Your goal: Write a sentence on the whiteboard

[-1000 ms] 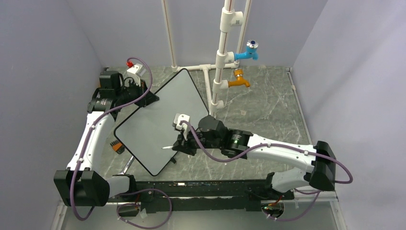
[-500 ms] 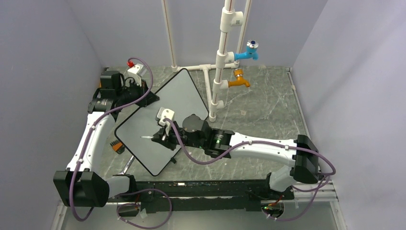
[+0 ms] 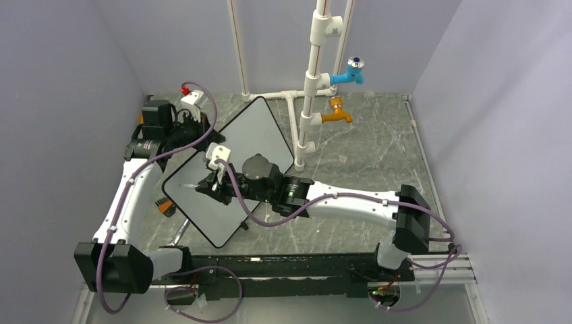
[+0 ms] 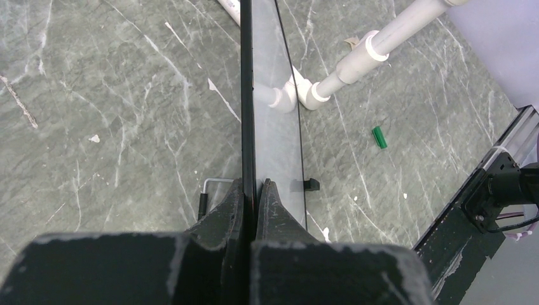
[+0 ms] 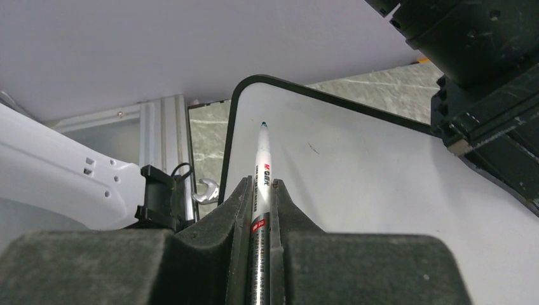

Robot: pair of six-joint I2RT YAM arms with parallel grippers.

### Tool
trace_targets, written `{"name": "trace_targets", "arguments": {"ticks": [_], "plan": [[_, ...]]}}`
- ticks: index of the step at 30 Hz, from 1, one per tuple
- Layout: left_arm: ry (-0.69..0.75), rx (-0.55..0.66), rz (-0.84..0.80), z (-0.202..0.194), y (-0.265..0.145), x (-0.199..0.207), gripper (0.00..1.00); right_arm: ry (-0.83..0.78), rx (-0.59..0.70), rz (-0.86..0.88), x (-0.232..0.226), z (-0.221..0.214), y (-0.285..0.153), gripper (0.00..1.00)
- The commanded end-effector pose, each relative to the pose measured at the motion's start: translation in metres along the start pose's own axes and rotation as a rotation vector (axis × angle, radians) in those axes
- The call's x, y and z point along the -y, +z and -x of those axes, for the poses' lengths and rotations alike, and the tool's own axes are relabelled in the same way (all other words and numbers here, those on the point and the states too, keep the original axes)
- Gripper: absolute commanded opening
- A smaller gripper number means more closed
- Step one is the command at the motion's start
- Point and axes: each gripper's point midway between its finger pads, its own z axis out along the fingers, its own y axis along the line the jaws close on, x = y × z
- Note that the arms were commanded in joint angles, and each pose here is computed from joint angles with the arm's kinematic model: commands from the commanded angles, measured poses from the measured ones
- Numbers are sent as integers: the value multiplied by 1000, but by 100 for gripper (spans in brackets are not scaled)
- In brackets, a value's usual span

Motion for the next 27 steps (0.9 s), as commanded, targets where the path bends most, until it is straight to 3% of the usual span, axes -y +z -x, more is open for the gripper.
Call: {"name": "trace_targets", "arguments": {"ticks": [1, 27], "plan": [[109, -110, 102, -34, 8, -26, 0, -24, 91, 42, -9, 34, 8, 0], [119, -108, 111, -32, 6, -25, 0, -16, 17, -6, 2, -1, 23, 0]]}}
